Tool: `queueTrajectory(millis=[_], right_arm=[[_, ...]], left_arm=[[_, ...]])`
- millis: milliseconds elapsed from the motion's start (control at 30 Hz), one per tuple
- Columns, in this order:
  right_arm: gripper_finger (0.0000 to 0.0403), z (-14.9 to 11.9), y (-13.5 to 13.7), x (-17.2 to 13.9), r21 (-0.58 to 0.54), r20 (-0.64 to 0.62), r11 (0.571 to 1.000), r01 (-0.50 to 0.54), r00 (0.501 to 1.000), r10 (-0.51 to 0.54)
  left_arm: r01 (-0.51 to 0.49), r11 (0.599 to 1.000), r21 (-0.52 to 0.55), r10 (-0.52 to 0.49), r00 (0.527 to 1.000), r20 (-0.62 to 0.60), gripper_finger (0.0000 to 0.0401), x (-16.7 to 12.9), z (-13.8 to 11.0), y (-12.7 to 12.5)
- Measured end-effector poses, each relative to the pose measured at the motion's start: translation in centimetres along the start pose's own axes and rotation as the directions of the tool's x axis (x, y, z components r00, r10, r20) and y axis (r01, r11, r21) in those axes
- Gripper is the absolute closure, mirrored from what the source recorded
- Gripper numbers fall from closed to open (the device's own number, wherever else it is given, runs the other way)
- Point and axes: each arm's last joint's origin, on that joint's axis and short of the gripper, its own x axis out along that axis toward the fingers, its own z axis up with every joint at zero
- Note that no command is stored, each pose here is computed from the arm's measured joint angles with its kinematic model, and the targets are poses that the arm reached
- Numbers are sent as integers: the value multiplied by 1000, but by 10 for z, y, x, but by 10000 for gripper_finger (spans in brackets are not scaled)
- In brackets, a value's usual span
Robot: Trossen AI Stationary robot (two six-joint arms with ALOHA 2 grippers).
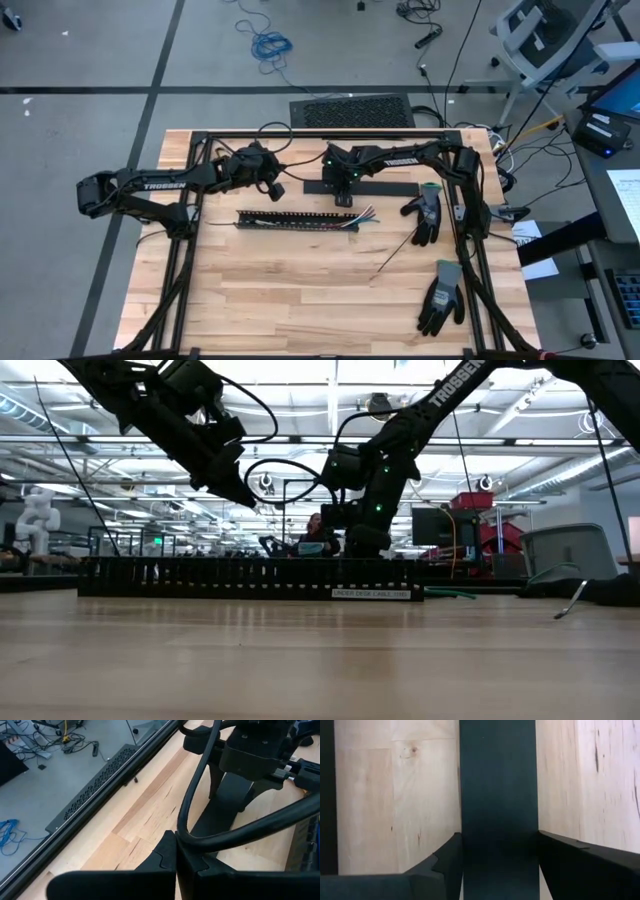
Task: Ziptie cables
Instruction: Close the black cable duct cover
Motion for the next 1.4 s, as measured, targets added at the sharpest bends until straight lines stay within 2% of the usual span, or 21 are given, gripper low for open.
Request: queueTrajectory(millis=[333,400,433,533,600,833,933,1000,1067,1167,1267,1333,1400], right_arm=[[229,1,-2,-28,51,16,997,59,998,-59],[318,2,-2,-34,48,21,995,86,996,-87],[346,2,-2,-36,48,21,995,83,996,-84],[395,2,-1,-41,48,25,995,83,996,-84],[402,5,-2,-47,57,51,995,82,995,-85],[347,5,-2,-49,96,44,992,87,995,-91],[313,7,-9,-58,26,-21,981,190,982,-190],[287,8,-22,-65,-9,-39,961,278,960,-278],[260,3,-39,-69,-6,-58,950,312,948,-312],[220,-7,-69,-69,92,-47,943,320,947,-316],[189,-22,-102,-69,212,-40,913,348,937,-347],[183,-30,-124,-73,279,-28,877,392,916,-401],[197,-39,-139,-77,337,-49,837,431,896,-442]], left_arm=[[1,999,34,-1,1000,1,401,0,0,0],[0,999,34,0,1000,1,401,0,0,0],[0,999,34,0,1000,2,401,0,0,0],[1,999,35,-1,1000,2,401,0,0,0],[0,999,35,0,1000,1,401,0,0,0],[1,999,36,-1,1000,0,401,0,0,0],[0,999,36,0,1000,-2,401,0,0,0],[1,999,37,-1,1000,-6,401,0,-1,0],[1,999,39,-1,1000,-21,401,0,-2,0],[3,999,45,0,998,-60,401,0,-6,0],[5,999,50,0,996,-91,401,0,-9,0],[6,999,52,0,995,-103,401,-1,-10,0],[5,999,47,0,994,-107,401,-1,-10,0]])
